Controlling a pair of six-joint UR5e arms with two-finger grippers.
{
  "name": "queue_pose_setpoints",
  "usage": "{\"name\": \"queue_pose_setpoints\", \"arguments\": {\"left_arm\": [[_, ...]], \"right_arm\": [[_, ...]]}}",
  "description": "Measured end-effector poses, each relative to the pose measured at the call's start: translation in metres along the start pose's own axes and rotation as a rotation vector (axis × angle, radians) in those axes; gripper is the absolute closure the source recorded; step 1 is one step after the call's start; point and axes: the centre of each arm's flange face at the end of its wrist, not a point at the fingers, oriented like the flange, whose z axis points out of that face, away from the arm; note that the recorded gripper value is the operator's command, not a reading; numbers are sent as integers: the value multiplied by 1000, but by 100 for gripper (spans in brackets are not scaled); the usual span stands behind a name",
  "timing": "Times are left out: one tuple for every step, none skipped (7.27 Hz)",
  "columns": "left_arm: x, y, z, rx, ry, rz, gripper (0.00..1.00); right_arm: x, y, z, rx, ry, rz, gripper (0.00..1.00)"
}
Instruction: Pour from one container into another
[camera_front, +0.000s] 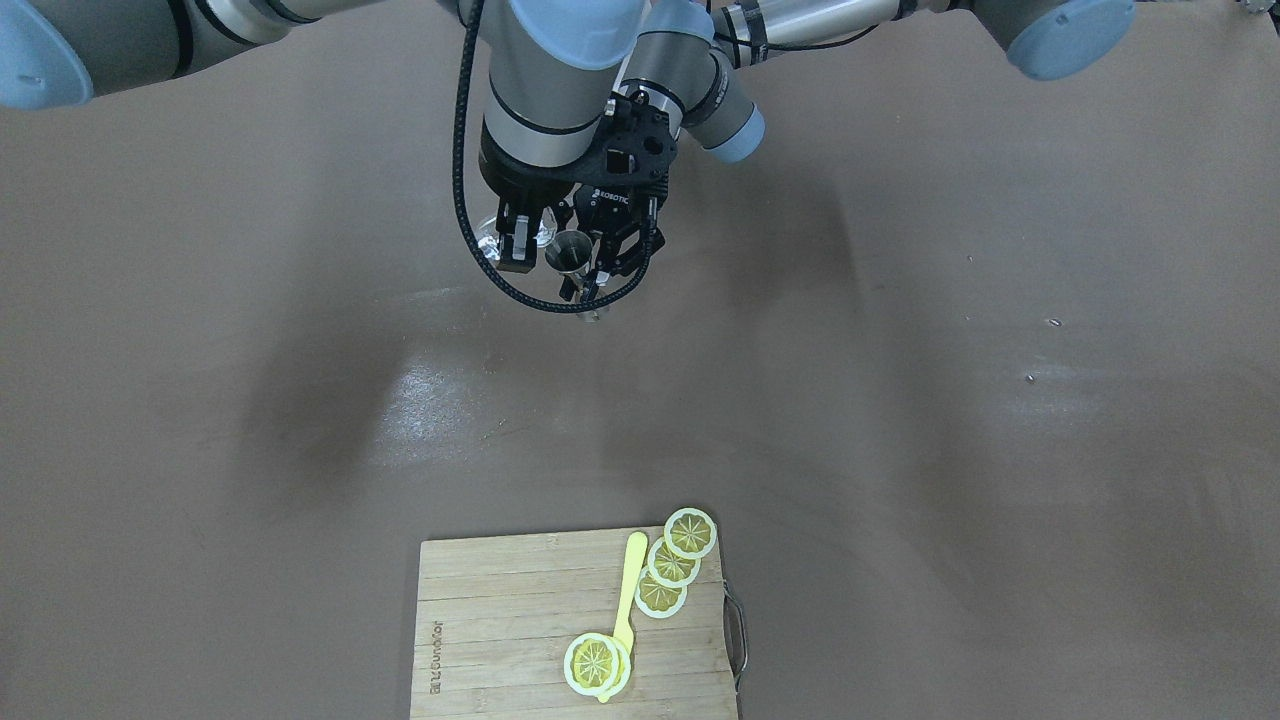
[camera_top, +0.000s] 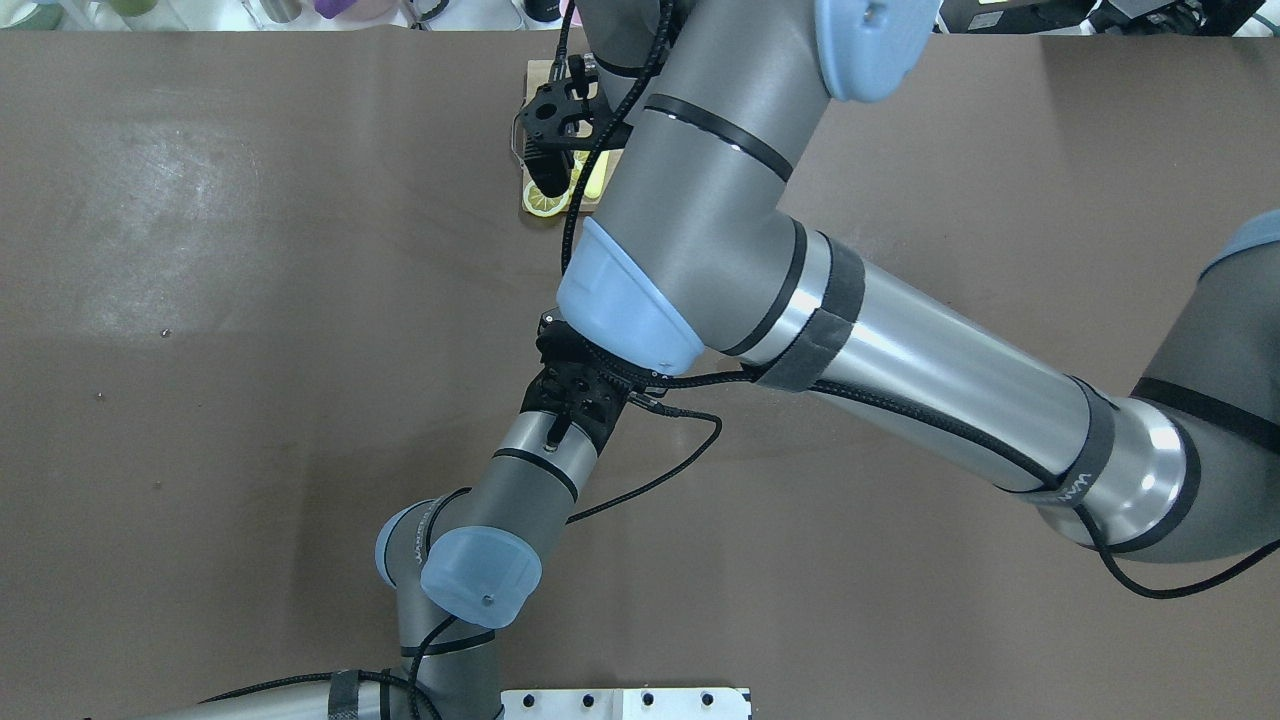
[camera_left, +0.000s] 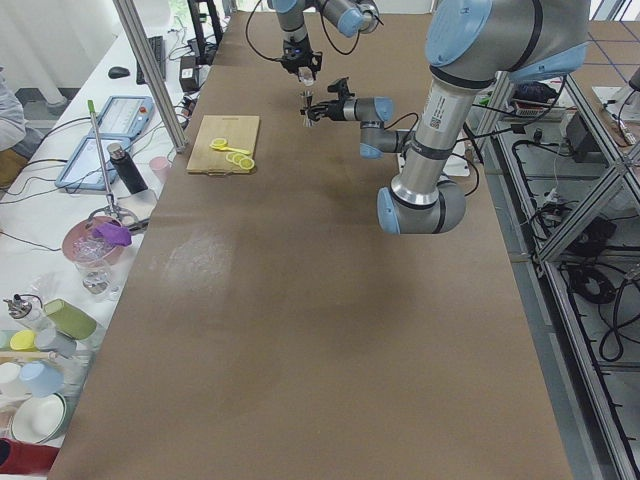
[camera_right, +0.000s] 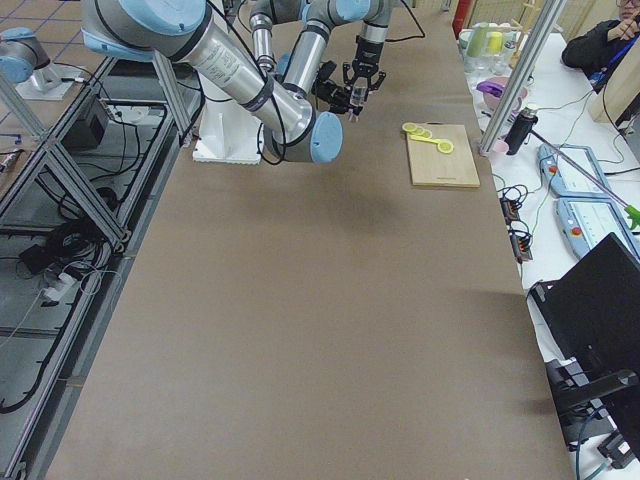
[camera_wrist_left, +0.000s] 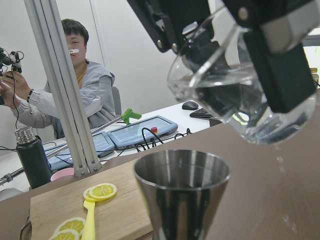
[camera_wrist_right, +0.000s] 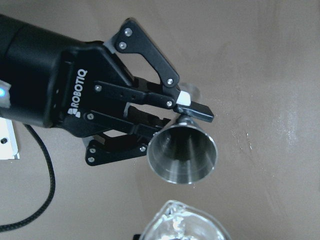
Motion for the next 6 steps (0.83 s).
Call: {"name": "queue_pose_setpoints", "arguments": {"left_arm": [[0,0,0,-1,0,0,100],[0,1,0,-1,0,1,100],[0,1,0,-1,-1,1,100],[0,1,0,-1,-1,1,100],[0,0,0,0,0,1,100],[-2,-1,-1,3,-2,0,100]], "right_arm": [[-1,19,-4,27,11,6,100],[-2,41,-9,53,24,14,100],[-4,67,-12,85,43,21,100],[-5,94,-15,124,65,26,100],[-8,122,-18,164,85,31,100],[-12,147,-21,204,108,31,100]]}}
